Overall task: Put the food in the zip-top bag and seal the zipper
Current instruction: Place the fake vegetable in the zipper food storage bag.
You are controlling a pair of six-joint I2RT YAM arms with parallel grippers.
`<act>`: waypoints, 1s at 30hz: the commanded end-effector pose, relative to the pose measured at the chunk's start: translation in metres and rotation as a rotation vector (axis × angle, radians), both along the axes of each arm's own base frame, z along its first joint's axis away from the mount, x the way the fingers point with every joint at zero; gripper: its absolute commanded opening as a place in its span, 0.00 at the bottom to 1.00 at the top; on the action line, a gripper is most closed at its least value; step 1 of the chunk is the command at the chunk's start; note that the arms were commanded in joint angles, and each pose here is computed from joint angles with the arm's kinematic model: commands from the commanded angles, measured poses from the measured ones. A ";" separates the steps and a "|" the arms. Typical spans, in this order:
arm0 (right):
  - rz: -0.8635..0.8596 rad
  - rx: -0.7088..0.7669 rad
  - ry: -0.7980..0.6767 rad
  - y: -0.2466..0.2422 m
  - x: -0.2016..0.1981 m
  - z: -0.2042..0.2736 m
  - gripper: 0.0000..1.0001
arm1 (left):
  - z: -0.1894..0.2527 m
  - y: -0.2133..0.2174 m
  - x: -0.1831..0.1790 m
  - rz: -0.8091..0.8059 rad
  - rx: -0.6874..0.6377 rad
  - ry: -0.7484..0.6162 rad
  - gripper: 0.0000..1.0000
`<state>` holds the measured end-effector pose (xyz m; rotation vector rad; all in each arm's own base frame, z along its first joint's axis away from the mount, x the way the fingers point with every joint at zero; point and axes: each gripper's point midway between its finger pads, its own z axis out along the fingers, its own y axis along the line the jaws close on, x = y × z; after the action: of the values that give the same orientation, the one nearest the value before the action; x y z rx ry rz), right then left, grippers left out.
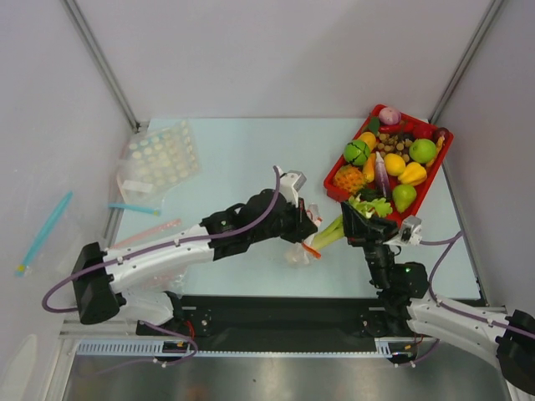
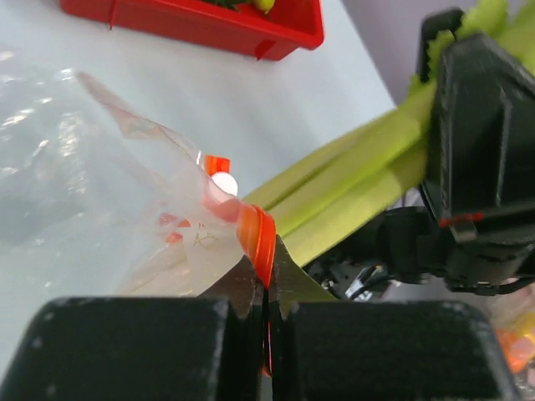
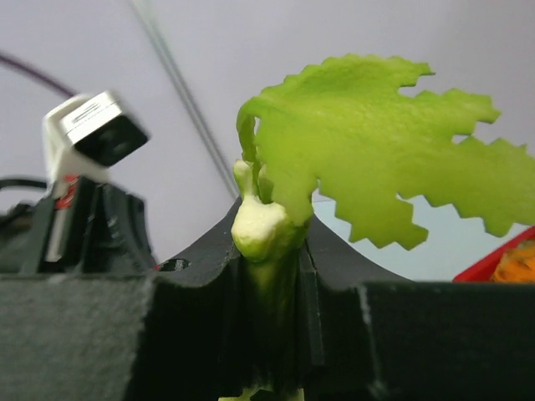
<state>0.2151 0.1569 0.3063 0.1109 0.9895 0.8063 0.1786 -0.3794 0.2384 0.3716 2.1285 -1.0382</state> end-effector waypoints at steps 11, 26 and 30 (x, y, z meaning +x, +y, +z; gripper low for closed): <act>0.225 -0.094 -0.609 0.009 -0.104 0.073 0.00 | 0.008 -0.024 -0.023 -0.430 -0.033 0.055 0.00; -0.154 0.124 -0.198 -0.009 -0.023 0.124 0.00 | 0.070 -0.006 -0.047 -0.454 -0.300 -0.010 0.05; -0.352 0.180 0.105 -0.016 0.017 0.100 0.00 | 0.072 0.007 -0.024 -0.281 -0.381 -0.028 0.06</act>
<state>0.2087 0.2017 0.4028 0.0451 0.9059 0.7054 0.1417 -0.3775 0.2740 0.6696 1.9808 -1.4922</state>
